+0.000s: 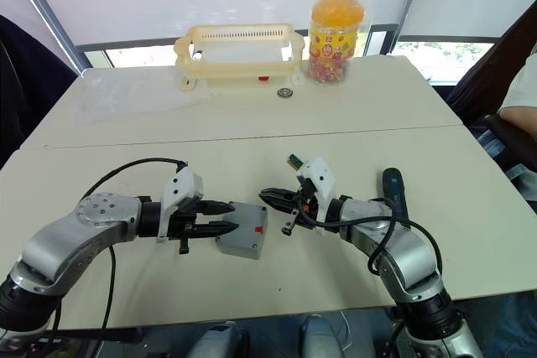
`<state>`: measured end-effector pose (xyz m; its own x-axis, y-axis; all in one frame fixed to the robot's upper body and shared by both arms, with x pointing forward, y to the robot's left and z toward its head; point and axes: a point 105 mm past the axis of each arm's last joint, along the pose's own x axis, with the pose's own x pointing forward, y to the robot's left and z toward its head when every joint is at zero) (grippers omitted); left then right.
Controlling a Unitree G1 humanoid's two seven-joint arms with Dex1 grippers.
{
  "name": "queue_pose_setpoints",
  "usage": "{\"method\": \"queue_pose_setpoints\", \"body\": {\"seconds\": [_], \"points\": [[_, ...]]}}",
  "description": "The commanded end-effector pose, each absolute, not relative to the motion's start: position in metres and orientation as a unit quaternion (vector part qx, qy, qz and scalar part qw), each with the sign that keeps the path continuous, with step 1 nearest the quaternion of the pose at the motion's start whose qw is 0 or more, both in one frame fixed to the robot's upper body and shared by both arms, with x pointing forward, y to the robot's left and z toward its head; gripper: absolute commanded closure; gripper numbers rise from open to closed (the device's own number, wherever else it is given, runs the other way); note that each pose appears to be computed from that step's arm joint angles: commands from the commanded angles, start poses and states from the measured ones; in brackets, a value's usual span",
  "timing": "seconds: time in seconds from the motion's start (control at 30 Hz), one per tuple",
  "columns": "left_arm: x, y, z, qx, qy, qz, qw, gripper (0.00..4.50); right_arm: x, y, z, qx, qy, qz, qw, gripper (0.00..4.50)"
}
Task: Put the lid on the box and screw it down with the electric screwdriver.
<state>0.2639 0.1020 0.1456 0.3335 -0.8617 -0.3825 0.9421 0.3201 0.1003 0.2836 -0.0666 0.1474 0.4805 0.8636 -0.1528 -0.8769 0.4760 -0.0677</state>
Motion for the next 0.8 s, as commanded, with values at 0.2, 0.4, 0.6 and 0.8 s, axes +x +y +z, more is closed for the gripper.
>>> {"method": "queue_pose_setpoints", "body": {"seconds": [0.2, 0.4, 0.6, 0.8], "points": [[0.263, 0.100, 0.153, 0.166, 0.113, -0.567, 0.799, 2.67, 0.280, -0.062, 0.146, -0.070, 0.039, 0.515, 0.854, 4.43], [0.263, 0.099, 0.153, 0.167, 0.112, -0.567, 0.799, 2.67, 0.282, -0.060, 0.140, -0.073, 0.043, 0.515, 0.853, 4.43], [0.263, 0.099, 0.154, 0.168, 0.112, -0.566, 0.800, 2.67, 0.282, -0.062, 0.131, -0.086, 0.053, 0.514, 0.852, 4.43], [0.263, 0.101, 0.161, 0.160, 0.108, -0.567, 0.801, 2.67, 0.286, -0.061, 0.136, -0.088, 0.042, 0.512, 0.854, 3.85]]}}
